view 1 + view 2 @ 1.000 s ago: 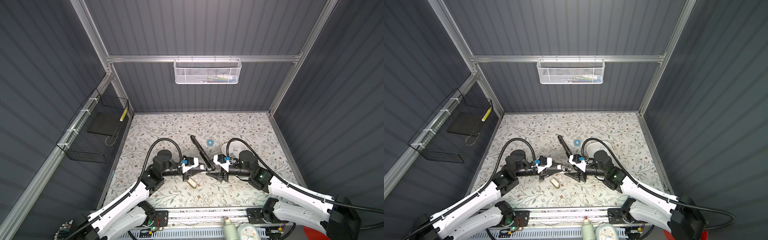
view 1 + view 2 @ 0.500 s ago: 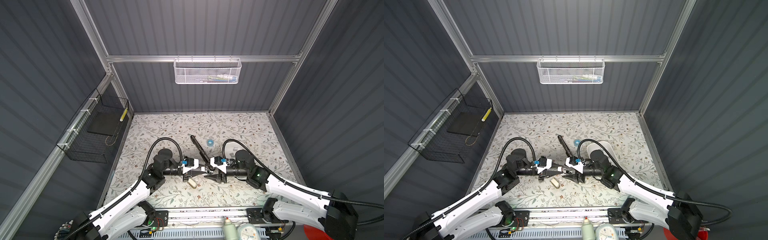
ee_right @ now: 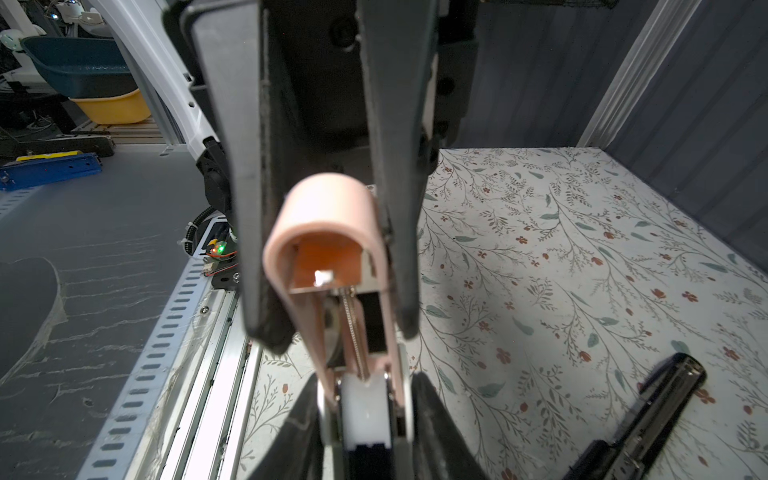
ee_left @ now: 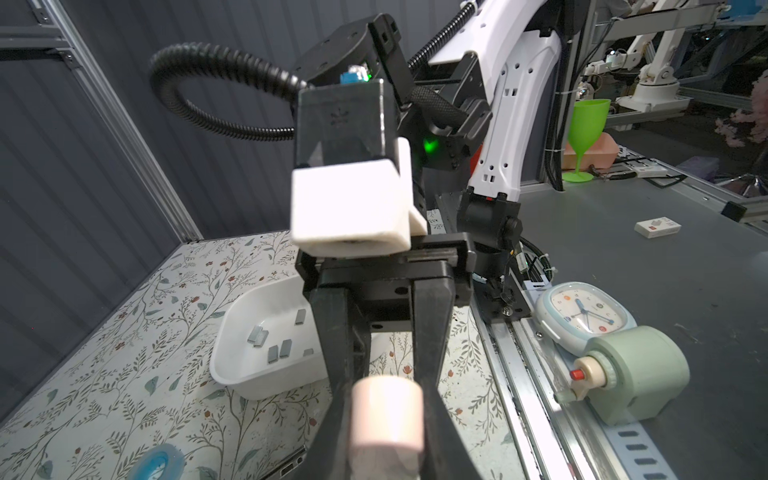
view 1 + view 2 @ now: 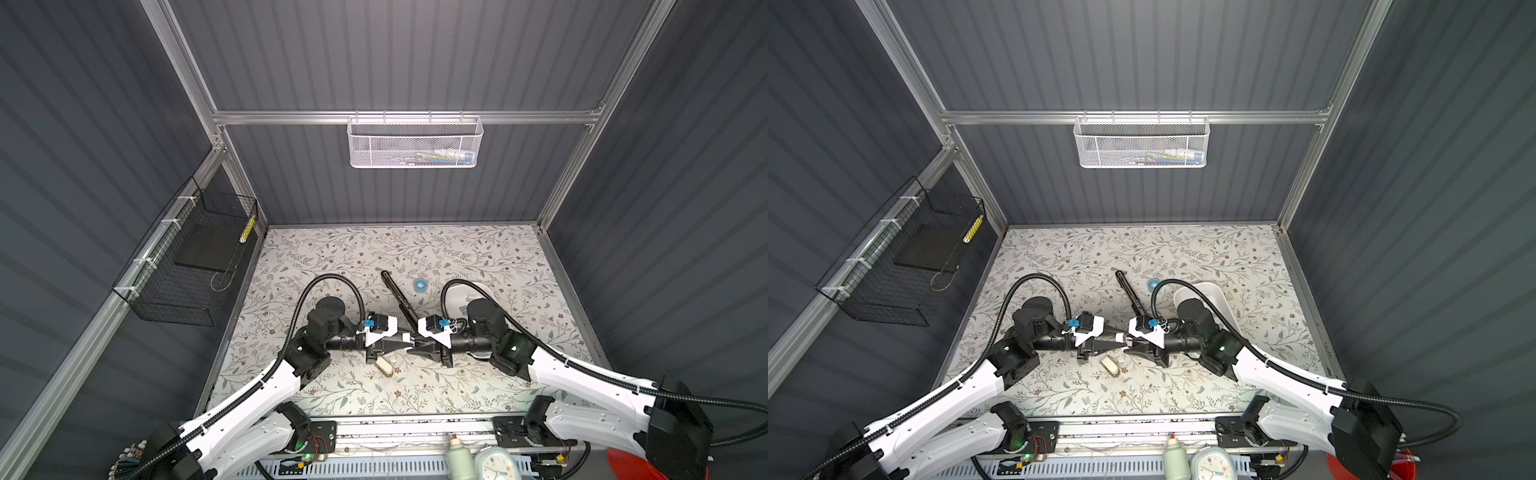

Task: Load the staples into the stapler
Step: 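Close the right gripper on the pink object while the left gripper holds it, then open the left gripper and draw it back while the right gripper holds, then lower the pink object beside the stapler with the right gripper and release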

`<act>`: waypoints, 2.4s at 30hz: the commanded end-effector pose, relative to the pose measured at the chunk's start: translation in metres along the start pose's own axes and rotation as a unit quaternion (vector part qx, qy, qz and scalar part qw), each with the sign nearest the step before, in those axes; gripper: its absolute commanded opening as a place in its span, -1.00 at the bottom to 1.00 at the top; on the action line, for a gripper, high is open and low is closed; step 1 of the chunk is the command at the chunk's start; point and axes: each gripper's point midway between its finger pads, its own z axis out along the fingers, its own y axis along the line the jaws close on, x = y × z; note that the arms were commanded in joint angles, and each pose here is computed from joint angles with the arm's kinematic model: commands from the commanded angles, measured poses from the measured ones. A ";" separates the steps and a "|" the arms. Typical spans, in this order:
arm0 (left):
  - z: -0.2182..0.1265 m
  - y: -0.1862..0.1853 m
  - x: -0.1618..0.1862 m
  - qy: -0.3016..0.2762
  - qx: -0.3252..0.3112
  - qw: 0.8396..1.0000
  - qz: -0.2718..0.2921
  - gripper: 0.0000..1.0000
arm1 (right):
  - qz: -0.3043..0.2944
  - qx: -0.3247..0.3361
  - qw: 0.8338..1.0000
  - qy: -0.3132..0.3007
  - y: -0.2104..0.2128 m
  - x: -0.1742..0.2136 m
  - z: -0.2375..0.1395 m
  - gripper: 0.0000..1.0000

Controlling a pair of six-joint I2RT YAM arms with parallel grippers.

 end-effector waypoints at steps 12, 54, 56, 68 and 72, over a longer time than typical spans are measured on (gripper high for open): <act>-0.045 0.096 0.021 0.018 -0.331 0.941 -0.074 0.99 | 0.117 0.253 0.960 -0.002 -0.085 0.002 -0.027 -1.00; -0.108 0.142 0.038 0.026 -0.536 0.830 -0.154 0.99 | 0.372 0.304 0.782 0.397 -0.124 0.172 0.080 -0.87; -0.107 0.143 0.038 0.031 -0.536 0.829 -0.157 1.00 | 0.374 0.308 0.779 0.398 -0.124 0.173 0.079 -0.84; -0.104 0.142 0.036 0.034 -0.528 0.834 -0.155 0.99 | 0.375 0.323 0.787 0.368 -0.128 0.159 0.074 -0.22; -0.101 0.143 0.038 0.043 -0.524 0.836 -0.156 0.99 | 0.373 0.327 0.795 0.348 -0.129 0.147 0.069 -0.07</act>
